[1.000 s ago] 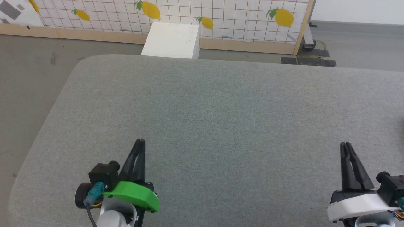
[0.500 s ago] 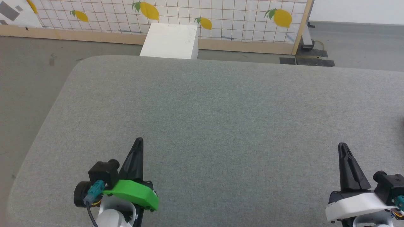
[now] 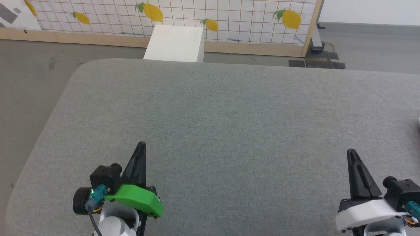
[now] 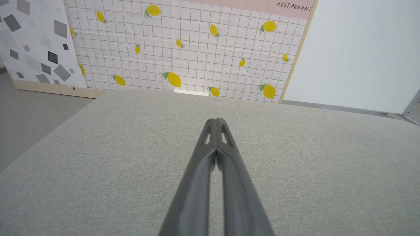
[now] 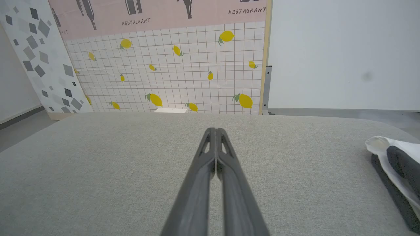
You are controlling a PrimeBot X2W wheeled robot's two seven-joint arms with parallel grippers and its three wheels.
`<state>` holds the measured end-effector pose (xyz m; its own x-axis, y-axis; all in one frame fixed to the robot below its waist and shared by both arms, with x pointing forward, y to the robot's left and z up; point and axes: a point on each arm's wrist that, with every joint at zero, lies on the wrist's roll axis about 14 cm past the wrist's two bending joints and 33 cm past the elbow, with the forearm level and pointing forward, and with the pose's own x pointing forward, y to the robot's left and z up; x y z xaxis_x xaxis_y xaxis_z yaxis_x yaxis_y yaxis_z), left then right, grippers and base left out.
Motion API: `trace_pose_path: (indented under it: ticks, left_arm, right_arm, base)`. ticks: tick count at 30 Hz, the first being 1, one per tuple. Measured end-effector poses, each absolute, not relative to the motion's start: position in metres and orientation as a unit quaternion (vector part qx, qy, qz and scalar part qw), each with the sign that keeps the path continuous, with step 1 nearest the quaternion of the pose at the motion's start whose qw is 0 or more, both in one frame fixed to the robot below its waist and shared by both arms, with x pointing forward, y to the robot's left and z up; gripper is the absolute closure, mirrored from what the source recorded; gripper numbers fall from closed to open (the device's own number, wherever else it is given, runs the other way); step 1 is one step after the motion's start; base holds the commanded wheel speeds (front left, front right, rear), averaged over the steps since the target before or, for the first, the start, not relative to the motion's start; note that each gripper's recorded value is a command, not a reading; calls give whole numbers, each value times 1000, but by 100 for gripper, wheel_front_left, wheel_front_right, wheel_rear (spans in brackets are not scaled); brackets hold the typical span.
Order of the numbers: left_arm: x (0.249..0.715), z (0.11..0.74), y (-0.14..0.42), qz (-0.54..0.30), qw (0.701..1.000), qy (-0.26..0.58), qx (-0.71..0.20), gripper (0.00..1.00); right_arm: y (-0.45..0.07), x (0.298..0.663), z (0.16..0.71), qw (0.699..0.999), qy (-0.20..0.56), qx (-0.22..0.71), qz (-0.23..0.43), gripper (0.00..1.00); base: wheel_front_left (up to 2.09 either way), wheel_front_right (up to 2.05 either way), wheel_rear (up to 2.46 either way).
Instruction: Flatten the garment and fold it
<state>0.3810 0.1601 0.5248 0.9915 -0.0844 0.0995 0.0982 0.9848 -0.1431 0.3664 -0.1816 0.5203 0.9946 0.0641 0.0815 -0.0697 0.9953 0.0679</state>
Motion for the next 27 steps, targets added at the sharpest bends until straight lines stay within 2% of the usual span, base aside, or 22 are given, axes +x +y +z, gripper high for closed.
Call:
trace_pose_path:
  ticks: [27]
  left_arm:
    - [380, 526, 162, -40, 998, -35, -45, 100]
  right_arm:
    - [-175, 366, 519, 999, -22, 21, 43, 100]
  base:
    - [0, 0, 0]
